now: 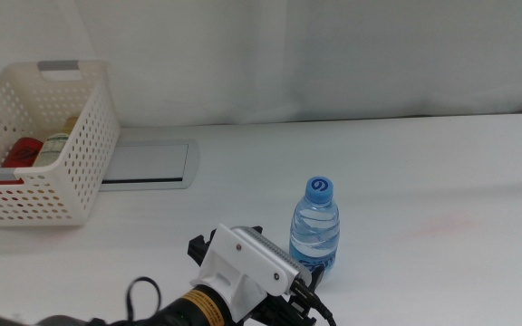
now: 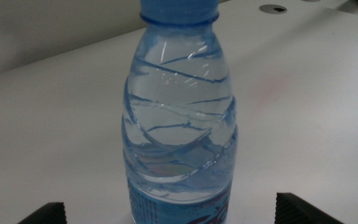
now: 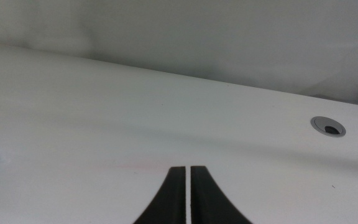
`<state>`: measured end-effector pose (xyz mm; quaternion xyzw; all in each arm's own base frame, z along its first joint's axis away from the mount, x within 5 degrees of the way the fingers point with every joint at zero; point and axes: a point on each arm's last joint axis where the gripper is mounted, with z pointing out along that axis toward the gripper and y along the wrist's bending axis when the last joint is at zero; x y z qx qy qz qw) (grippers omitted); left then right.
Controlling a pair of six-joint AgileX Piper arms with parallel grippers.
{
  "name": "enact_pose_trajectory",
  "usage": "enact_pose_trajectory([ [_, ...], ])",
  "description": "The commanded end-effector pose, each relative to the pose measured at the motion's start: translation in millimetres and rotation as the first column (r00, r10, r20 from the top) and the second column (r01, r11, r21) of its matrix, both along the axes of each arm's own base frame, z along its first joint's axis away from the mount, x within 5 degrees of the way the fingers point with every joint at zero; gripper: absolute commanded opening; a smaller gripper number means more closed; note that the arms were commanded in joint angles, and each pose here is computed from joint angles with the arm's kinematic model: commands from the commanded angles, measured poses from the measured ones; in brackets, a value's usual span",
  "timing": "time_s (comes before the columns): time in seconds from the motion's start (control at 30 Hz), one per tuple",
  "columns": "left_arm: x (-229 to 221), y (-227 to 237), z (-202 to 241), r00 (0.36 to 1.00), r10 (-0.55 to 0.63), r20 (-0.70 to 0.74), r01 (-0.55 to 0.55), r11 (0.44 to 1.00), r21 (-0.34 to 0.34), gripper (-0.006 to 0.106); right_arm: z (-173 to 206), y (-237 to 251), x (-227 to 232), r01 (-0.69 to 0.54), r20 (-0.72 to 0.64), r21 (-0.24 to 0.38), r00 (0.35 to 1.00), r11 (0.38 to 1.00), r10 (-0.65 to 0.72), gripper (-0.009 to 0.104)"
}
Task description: Use arms to grab the bottles and put them into the dustbin to the left of the table.
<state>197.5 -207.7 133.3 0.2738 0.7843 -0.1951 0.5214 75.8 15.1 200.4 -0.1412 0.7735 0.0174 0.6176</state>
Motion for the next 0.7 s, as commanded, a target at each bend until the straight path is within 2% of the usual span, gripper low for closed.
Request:
enact_pose_trajectory([
  [0.0,1.3,-1.9,-6.9,0.999,0.018,0.031,-0.016,0.999,-0.046,0.087,-1.4,-0.3,-0.2,0.0,0.009,-0.014,1.0,1.0,0.0,-0.003],
  [0.17,7.0,-6.4,-14.6,0.995,0.029,0.095,-0.021,0.996,-0.084,0.087,-1.4,-0.3,-0.2,0.0,0.009,-0.014,1.0,1.0,0.0,-0.003],
  [0.47,24.1,-26.0,-24.1,0.995,0.046,0.091,-0.033,0.99,-0.138,0.087,-1.4,-0.3,-0.2,0.0,0.009,-0.014,1.0,1.0,0.0,-0.003],
  [0.67,35.5,-40.3,-22.2,0.997,0.048,0.062,-0.038,0.988,-0.148,0.087,-1.4,-0.3,-0.2,0.0,0.009,-0.014,1.0,1.0,0.0,-0.003],
])
